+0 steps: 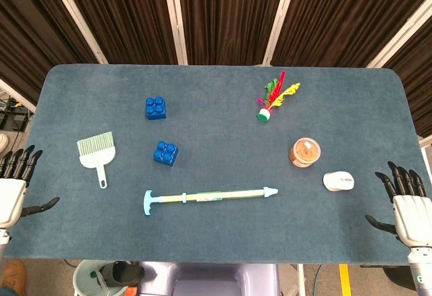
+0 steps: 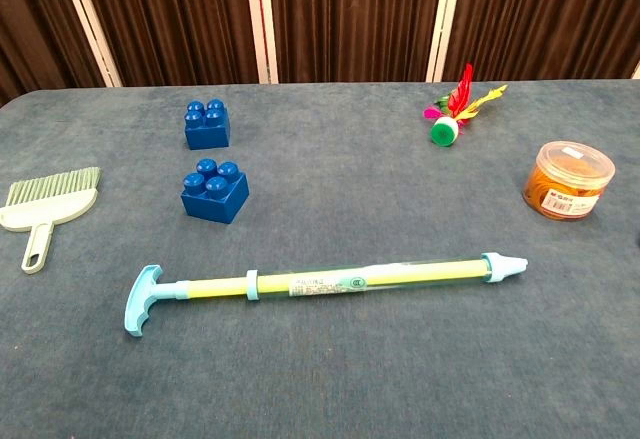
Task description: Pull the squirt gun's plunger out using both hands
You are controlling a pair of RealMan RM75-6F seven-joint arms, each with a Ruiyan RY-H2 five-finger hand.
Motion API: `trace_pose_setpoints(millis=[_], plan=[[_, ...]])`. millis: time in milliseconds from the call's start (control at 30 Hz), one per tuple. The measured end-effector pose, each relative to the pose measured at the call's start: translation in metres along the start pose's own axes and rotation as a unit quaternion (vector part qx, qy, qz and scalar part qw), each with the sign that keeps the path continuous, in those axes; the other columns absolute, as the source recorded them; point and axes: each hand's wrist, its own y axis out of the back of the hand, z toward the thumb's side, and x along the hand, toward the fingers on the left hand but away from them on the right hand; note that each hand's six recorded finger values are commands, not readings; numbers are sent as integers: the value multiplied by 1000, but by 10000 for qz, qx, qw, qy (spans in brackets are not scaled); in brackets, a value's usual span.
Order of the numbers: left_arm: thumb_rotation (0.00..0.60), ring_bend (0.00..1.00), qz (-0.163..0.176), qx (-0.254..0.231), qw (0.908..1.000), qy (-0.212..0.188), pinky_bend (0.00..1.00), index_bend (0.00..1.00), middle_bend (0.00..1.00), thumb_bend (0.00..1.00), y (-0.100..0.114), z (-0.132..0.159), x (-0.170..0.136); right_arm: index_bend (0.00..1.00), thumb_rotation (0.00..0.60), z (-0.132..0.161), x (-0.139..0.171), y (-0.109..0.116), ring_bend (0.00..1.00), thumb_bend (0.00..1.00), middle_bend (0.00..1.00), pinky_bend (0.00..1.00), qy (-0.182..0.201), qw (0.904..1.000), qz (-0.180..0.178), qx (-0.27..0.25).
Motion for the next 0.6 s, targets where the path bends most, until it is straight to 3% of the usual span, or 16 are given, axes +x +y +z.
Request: trace_pose_setpoints(millis=[167,367,600], plan=[[600,0,69,14,10000,-31,0,0,0,33,-15,-4,12,198,600,7,0,-6,0,58,0,0,81,9999,58,-20],[600,0,164,-7,9998,-149,0,0,0,33,-14,1,12,209,600,20,1,-22,0,57,0,0,214,9996,197,9],[600,0,259,-79,9995,-167,0,0,0,33,-11,-1,9,365,600,41,2,-41,0,123,0,0,476,9979,418,-96]])
